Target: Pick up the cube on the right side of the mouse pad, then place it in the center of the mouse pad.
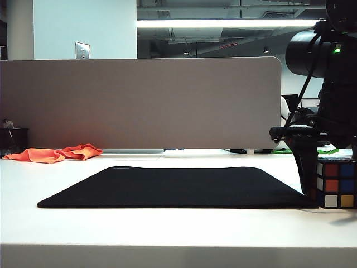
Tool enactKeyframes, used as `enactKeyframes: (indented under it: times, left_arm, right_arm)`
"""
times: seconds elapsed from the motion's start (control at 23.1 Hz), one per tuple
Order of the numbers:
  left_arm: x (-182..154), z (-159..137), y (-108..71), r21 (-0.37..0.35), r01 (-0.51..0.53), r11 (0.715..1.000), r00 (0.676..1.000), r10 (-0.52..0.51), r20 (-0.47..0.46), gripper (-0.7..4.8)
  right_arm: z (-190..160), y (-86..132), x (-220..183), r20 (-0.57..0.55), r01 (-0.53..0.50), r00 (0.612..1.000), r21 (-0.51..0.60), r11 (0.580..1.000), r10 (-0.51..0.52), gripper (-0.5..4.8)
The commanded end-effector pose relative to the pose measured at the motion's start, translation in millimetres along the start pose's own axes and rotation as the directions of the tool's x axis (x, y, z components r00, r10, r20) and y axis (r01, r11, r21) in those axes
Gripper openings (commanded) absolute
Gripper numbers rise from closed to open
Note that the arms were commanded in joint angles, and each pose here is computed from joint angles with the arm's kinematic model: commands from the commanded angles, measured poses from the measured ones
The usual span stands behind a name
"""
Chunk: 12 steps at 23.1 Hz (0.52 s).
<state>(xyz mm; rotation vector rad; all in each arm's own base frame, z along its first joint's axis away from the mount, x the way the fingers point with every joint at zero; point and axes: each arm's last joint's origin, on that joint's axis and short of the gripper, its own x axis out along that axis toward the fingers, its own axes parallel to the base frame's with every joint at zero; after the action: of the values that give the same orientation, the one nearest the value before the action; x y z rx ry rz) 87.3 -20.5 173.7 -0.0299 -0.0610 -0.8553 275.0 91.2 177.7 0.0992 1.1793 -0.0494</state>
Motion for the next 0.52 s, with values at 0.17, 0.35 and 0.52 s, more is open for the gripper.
enactKeyframes:
  times: [0.17,0.35,0.52]
  left_arm:
    - [-0.1,2.3,-0.3,0.009,0.005,1.000,1.000,-0.005,0.009,-0.06]
    - [-0.1,2.3,-0.3,0.009,0.005,1.000,1.000,-0.005,0.009,-0.06]
    - [-0.1,2.3,-0.3,0.009,0.005,1.000,1.000,-0.005,0.009,-0.06]
  right_arm:
    - [0.3,0.4,-1.1,0.001,-0.002,1.000,0.003,1.000,0.002,2.09]
    - [0.6,0.5,-1.3,0.003,-0.004,1.000,0.004,1.000,0.004,2.10]
    - [5.5,2.3,-4.6,0.023,-0.013,1.000,0.006,1.000,0.013,2.10]
